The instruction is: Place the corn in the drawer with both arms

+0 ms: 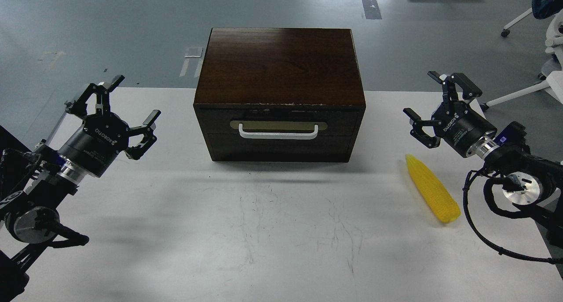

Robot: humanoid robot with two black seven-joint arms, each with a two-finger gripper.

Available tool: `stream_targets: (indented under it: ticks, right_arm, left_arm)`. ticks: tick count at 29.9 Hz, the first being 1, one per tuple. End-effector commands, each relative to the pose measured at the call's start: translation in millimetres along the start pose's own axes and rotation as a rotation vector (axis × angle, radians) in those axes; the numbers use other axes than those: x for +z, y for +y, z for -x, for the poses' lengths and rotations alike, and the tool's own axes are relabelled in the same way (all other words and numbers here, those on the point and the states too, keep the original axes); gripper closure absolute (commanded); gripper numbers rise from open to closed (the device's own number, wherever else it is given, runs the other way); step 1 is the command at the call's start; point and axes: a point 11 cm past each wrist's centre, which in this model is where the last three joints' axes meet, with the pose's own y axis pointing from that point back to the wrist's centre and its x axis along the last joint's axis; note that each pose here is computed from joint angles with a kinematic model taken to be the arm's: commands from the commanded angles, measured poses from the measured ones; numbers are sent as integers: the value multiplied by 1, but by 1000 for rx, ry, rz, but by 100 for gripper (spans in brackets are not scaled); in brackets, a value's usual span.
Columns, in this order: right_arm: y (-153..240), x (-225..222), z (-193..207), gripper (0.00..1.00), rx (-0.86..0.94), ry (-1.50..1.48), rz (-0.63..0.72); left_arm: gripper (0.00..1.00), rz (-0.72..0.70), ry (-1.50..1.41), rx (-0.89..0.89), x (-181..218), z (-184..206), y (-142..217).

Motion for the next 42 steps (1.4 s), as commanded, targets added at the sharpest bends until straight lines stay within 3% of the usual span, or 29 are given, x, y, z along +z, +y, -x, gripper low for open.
stream_targets:
  ticks: [1,6,16,19,24,30,35,42]
  right_arm:
    - [0,0,0,0,0,0,0]
    - [0,0,1,0,-4,-3,-1]
    - [0,0,0,0,-3,-2,-1]
    - [0,0,0,0,-2,0,-1]
    - [-1,-4,-1,0,0,5,-6]
    - [-1,-6,-2,0,3,9,-10]
    - [0,-8,-7,0,14,15,-15]
    - [3,-10,-16,0,43,27,-22]
  left_arm:
    - [2,10,1,11,0,-2,5]
    - [2,-5,-19,18,4,-7,8]
    - [2,69,-208,9,90,-22,-13]
    - [2,103,-245,-34,108,-10,-26]
    - [2,131,-472,-288,139,59,-73]
    - [2,128,-940,-648,125,159,-116]
    - [2,134,-1211,-847,99,215,-139]
    - [2,-57,-1636,-1194,24,256,-148]
